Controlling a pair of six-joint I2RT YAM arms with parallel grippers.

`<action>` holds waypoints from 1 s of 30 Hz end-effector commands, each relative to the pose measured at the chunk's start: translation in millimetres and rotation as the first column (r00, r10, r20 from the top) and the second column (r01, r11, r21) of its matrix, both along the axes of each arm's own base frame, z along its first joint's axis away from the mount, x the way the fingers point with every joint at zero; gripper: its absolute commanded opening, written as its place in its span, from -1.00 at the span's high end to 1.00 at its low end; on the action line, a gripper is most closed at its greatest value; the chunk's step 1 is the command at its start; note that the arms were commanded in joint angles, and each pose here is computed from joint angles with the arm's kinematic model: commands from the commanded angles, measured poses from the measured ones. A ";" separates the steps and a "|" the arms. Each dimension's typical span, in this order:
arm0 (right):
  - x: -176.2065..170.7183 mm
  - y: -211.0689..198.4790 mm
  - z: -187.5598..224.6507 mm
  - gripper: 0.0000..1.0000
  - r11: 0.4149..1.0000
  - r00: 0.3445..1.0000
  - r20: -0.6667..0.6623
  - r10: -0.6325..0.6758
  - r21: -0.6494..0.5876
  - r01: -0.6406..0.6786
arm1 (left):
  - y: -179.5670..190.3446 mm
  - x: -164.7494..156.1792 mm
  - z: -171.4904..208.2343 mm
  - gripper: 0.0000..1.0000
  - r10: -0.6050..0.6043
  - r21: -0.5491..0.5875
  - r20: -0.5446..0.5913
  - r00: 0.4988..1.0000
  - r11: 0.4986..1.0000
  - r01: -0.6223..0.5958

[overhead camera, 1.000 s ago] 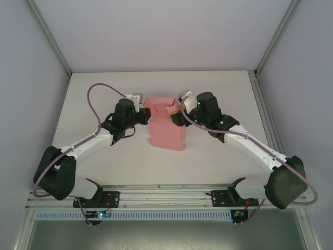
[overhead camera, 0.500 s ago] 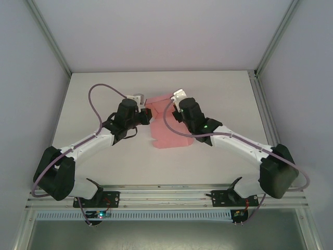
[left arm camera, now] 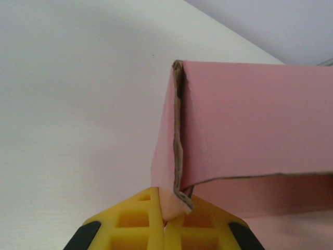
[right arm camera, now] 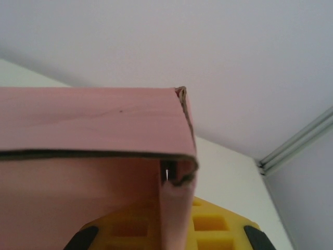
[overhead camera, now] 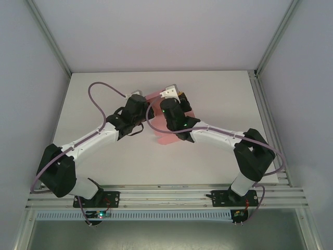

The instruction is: Assemble paper box

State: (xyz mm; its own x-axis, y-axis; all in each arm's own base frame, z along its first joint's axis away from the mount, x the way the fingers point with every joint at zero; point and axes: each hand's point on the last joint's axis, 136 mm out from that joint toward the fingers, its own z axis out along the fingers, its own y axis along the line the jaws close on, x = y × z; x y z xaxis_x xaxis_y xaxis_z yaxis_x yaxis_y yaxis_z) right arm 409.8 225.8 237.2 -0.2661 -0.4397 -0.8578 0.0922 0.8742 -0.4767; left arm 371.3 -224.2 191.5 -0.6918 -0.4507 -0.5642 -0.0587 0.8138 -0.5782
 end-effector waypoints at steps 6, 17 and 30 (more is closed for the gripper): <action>6.0 -40.3 6.3 1.00 0.953 0.962 0.084 -0.261 -0.137 0.271 | 12.0 -2.9 -1.9 1.00 0.132 0.003 -0.050 0.990 0.991 -0.132; 3.0 -39.3 2.8 0.97 0.939 0.949 0.109 -0.295 -0.149 0.309 | 70.6 -16.9 -5.3 1.00 0.438 0.270 -0.055 0.897 0.872 -0.409; -4.3 23.9 -25.2 -0.01 0.967 0.960 -0.123 0.250 0.088 -0.241 | 30.3 -3.6 -0.5 1.00 0.207 0.181 0.000 0.978 0.962 -0.204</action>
